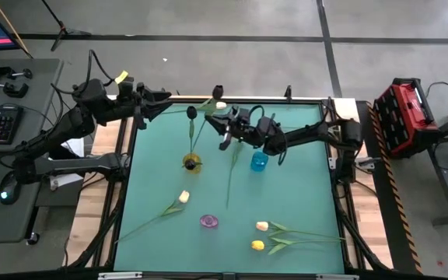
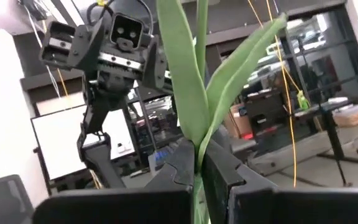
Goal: Sort flowers into vase by color
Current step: Put the black tulip flower into the yellow vase
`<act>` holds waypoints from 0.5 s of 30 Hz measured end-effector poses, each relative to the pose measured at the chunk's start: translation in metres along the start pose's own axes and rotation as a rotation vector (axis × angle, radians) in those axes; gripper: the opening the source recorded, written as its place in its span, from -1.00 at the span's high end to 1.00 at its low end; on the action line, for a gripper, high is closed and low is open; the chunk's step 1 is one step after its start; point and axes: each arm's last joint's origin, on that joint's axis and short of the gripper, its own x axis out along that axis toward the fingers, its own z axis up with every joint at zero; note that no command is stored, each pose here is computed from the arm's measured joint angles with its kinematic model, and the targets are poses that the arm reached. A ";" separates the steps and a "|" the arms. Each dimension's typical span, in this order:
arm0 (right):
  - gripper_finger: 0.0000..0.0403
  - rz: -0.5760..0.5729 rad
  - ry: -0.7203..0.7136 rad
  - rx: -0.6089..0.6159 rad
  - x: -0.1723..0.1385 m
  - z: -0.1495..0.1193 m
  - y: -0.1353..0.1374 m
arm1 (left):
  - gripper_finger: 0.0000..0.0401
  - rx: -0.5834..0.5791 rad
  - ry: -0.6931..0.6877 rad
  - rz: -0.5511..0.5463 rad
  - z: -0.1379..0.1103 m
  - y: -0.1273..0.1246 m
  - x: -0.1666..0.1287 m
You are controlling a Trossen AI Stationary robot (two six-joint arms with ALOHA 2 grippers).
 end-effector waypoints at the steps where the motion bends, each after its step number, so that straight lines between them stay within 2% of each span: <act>1: 1.00 0.010 0.013 -0.001 0.004 -0.002 0.000 | -0.17 0.000 -0.001 -0.001 0.000 0.000 0.000; 5: 1.00 0.045 0.113 -0.019 0.016 -0.012 0.004 | -0.17 -0.018 -0.001 0.000 0.000 0.000 0.000; 8: 1.00 0.047 0.150 -0.057 0.021 -0.013 0.008 | -0.17 -0.023 -0.003 -0.001 0.000 0.000 -0.001; 15: 1.00 0.041 0.213 -0.061 0.021 -0.018 0.009 | -0.17 -0.017 -0.007 -0.003 0.001 -0.001 -0.002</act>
